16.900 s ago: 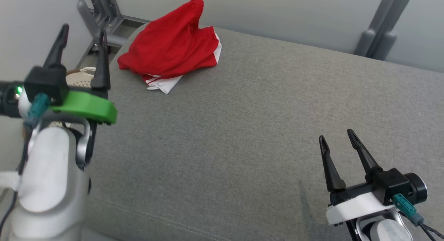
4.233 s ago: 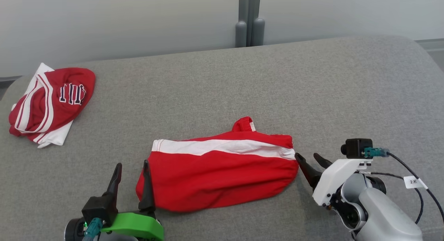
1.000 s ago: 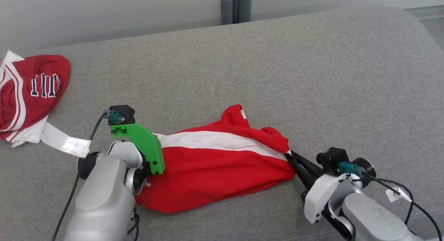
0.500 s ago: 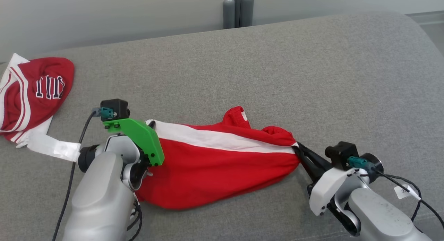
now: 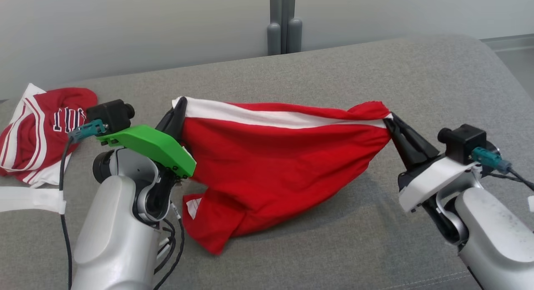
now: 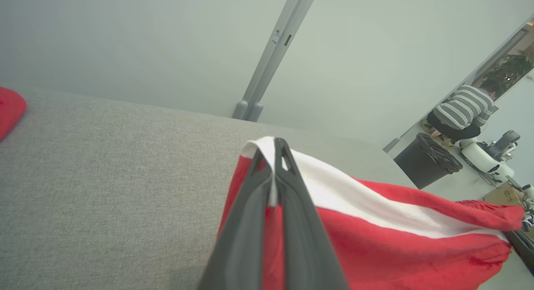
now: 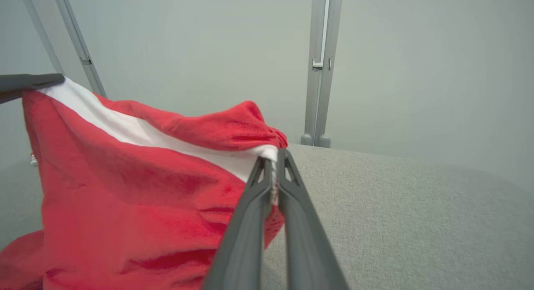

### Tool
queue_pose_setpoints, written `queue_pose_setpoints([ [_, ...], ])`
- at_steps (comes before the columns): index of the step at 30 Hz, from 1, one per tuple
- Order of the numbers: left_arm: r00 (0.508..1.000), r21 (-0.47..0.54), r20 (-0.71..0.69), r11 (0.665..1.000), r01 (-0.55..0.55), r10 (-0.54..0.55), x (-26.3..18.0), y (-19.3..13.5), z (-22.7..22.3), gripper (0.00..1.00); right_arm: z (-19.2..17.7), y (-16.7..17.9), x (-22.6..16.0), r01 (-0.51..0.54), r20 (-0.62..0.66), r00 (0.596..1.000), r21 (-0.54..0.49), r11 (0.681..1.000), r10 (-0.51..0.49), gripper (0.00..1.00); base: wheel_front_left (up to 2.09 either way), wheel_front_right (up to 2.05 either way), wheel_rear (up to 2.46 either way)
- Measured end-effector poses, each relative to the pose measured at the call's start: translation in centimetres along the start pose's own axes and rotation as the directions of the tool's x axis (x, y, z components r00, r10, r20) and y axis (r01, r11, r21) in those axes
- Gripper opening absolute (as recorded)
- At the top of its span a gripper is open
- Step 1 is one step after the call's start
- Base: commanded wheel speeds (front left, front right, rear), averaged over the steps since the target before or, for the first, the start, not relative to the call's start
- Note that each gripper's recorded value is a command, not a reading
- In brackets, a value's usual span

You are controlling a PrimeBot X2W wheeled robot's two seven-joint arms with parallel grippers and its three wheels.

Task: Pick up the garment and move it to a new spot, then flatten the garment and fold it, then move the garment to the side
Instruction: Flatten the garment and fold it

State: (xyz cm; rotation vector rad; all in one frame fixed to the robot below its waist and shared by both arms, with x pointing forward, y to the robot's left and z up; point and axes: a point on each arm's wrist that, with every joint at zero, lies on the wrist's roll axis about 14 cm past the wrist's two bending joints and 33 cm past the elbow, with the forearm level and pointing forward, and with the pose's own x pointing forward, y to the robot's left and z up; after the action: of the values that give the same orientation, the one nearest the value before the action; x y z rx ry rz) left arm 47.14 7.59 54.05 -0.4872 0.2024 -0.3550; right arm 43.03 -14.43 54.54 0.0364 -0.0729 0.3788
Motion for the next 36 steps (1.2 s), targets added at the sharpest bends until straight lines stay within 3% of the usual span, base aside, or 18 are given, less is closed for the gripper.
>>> queue_pose_setpoints([
  [8, 0.954, 0.032, 0.244, 0.985, 0.172, -0.175, -2.1, -6.4, 7.5, 0.00, 9.0, -0.6, -0.6, 0.015, 0.184, 0.983, -0.079, 0.997, 0.000, 0.00, 0.00, 0.00, 0.00],
  [14, 0.900, 0.065, 0.325, 0.956, 0.286, -0.291, -3.0, -10.9, 11.5, 0.00, 15.2, -0.8, -1.6, 0.066, 0.298, 0.954, -0.080, 0.995, -0.040, 0.00, 0.00, 0.00, 0.00],
  [20, 0.924, 0.072, 0.272, 0.963, 0.259, -0.269, -0.3, -10.5, 12.4, 0.00, 15.5, -0.9, 0.8, 0.068, 0.251, 0.967, -0.073, 0.995, -0.048, 0.00, 0.00, 0.00, 0.00],
  [26, 0.941, 0.164, 0.278, 0.975, 0.151, -0.192, 4.1, -8.2, 14.9, 0.00, 15.9, -1.7, 6.1, 0.077, 0.245, 0.968, -0.097, 0.992, -0.051, 0.00, 0.00, 0.00, 0.00],
  [30, 0.891, 0.228, 0.408, 0.967, 0.112, -0.200, 5.8, -8.7, 19.8, 0.00, 18.7, -2.5, 9.0, 0.122, 0.349, 0.935, -0.140, 0.983, -0.067, 0.00, 0.00, 0.00, 0.00],
  [36, 0.826, 0.340, 0.493, 0.935, 0.105, -0.272, 7.2, -10.8, 22.7, 0.00, 20.0, -4.6, 10.9, 0.200, 0.427, 0.897, -0.160, 0.967, -0.115, 0.00, 0.00, 0.00, 0.00],
])
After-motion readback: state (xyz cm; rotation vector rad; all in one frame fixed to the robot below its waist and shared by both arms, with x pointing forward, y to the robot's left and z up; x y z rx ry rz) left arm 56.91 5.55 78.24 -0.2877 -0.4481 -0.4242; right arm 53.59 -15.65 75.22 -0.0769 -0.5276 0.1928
